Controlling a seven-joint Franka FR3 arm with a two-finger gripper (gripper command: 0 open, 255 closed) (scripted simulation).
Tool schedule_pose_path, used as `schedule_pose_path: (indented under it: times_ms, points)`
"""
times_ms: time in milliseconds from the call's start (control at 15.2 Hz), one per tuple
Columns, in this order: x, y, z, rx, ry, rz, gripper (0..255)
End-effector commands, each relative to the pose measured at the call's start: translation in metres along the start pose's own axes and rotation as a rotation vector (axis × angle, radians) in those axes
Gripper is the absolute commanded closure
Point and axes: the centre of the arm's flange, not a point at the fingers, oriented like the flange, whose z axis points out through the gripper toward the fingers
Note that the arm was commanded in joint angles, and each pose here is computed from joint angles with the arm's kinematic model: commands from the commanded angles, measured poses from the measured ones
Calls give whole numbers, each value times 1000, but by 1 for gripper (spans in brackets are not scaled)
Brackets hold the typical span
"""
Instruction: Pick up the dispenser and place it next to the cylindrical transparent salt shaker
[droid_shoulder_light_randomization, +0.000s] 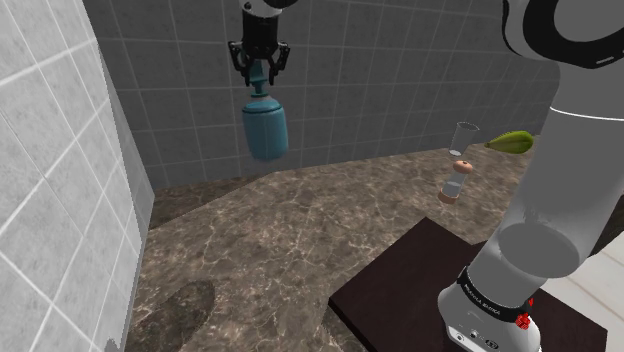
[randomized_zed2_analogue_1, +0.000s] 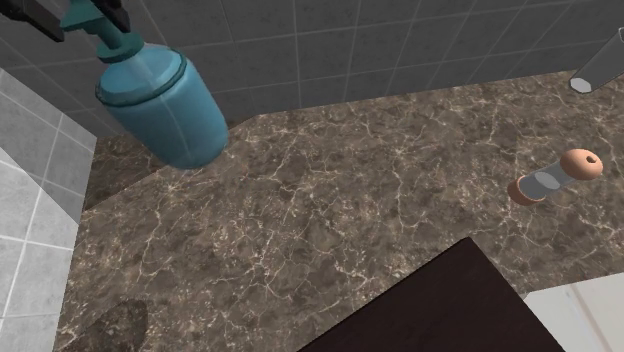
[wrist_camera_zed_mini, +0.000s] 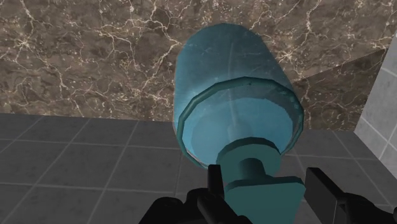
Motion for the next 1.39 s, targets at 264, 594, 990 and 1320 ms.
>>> schedule_pose_path:
  times_ms: [264,594,990,1320]
  points:
    - [9,0,-31,1,1,0,255]
    - [17,1,-56,1,1,0,255]
    - [26,1,-87,1,1,0,255]
    - [34,1,-112,1,1,0,255]
